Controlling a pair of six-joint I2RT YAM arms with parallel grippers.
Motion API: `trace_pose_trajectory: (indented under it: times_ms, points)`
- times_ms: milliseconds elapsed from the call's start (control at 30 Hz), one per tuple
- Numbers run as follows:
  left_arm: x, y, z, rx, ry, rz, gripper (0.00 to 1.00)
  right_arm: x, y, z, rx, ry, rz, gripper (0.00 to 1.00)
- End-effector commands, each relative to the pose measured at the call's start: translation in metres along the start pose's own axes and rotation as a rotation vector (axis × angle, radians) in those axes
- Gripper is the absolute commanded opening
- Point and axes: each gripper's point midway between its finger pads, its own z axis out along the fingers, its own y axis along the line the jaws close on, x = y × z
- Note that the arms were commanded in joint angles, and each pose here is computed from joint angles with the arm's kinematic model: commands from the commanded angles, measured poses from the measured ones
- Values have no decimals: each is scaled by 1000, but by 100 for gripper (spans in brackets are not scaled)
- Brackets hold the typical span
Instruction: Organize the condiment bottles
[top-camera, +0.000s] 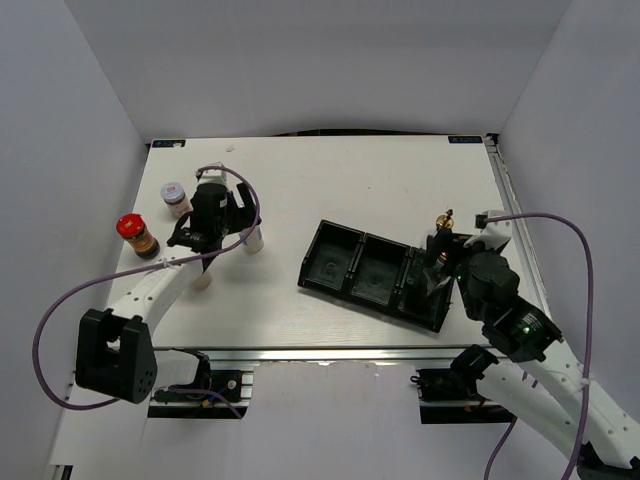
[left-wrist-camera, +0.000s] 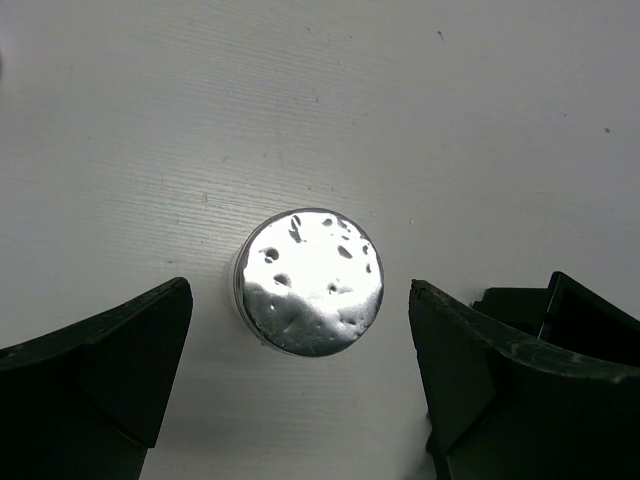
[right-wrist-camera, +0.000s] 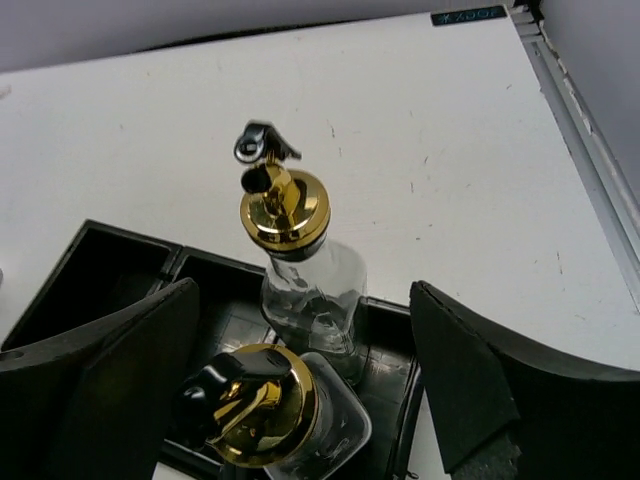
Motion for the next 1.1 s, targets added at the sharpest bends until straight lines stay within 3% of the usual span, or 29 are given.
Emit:
trace_pose_trajectory:
  times_ms: [0,367,467,567,633,767,900,1067]
  points:
    - [-11,-8,1,6,-6,28,98,-41,-7,-13,32,-79,81,90]
    - [-13,-10,24,-43,7,89,96,-89,7,-45,-138,-165,118,89]
    - [-12,-14,33,-45,17,102,85,-97,7,-53,-166,-186,122,90]
    - [-11,-13,40,-75,31,134,67,-97,1,-59,-156,-176,118,89]
    - [-12,-8,40,-112,43,153,47,-93,-6,-60,-127,-171,122,89]
    - [-34,-20,35,-94,7,160,19,-89,-26,-64,-38,-169,146,89]
    - [-80,-59,16,9,-90,157,7,-81,-48,-67,75,-157,179,90]
    - [-94,-151,-21,287,-129,225,5,-75,-71,-73,188,-164,251,89]
